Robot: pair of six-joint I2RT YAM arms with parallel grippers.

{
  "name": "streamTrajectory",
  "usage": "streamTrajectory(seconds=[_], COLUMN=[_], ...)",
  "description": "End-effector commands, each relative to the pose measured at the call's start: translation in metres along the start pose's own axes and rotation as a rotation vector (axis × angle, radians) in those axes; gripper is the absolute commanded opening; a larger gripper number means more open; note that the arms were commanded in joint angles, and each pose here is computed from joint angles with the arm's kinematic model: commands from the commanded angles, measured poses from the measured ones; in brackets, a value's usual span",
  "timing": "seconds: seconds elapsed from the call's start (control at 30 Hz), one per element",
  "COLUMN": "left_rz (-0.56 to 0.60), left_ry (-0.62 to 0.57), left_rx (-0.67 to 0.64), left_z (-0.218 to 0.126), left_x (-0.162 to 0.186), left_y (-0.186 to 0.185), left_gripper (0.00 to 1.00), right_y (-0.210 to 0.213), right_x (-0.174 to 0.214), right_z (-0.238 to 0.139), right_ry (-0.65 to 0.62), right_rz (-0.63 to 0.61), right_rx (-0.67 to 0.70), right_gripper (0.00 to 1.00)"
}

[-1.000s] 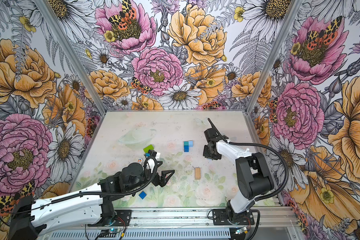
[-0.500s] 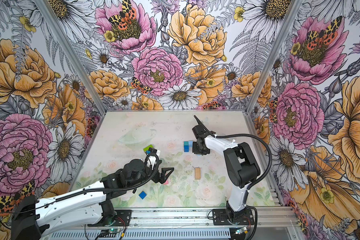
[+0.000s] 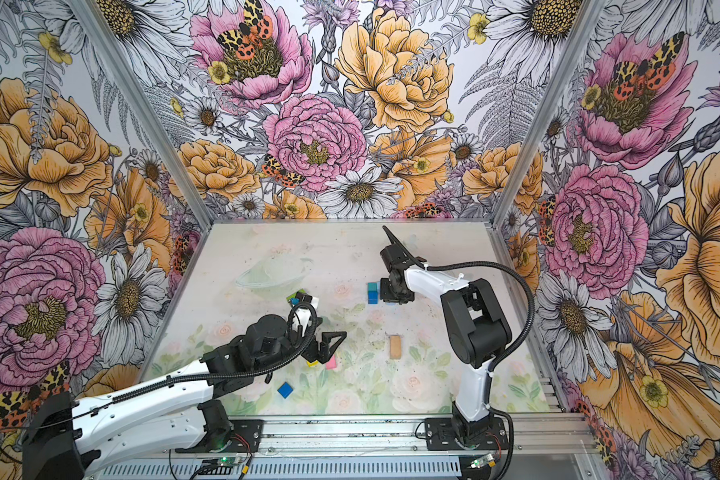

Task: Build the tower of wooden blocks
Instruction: 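Carry the light blue cube beside the dark blue cube and release it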

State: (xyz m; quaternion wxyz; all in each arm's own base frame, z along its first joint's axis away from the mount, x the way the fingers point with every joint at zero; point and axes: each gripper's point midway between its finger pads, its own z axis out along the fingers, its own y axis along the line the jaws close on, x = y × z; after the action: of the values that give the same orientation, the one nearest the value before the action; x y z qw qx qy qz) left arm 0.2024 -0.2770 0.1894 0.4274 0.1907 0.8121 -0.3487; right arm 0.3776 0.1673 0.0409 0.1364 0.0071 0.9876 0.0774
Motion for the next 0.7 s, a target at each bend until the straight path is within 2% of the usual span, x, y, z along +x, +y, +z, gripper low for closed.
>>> streamTrajectory(seconds=[0.0,0.13,0.37,0.67], left_rz=[0.013,0.013,0.008,-0.002], left_ry=[-0.002,-0.002,-0.003,-0.016], left_rx=[0.022,0.024,0.034,0.049], left_z=[0.002,0.002,0.0,-0.006], left_x=[-0.001,-0.002,-0.004,-0.008], left_y=[-0.002,-0.003,-0.005,-0.009], left_gripper=[0.99,0.99,0.99,0.99], right_y=[0.011,0.015,0.016,0.018], right_x=[-0.007,-0.008,-0.013,-0.006], right_z=[0.001,0.002,-0.012,-0.028], right_ry=[-0.009,-0.007,-0.042,-0.058], right_rz=[-0.028,-0.034,-0.039,-0.017], right_rx=[-0.023,-0.033,-0.037,-0.064], right_gripper=[0.32,0.34,0.52,0.61])
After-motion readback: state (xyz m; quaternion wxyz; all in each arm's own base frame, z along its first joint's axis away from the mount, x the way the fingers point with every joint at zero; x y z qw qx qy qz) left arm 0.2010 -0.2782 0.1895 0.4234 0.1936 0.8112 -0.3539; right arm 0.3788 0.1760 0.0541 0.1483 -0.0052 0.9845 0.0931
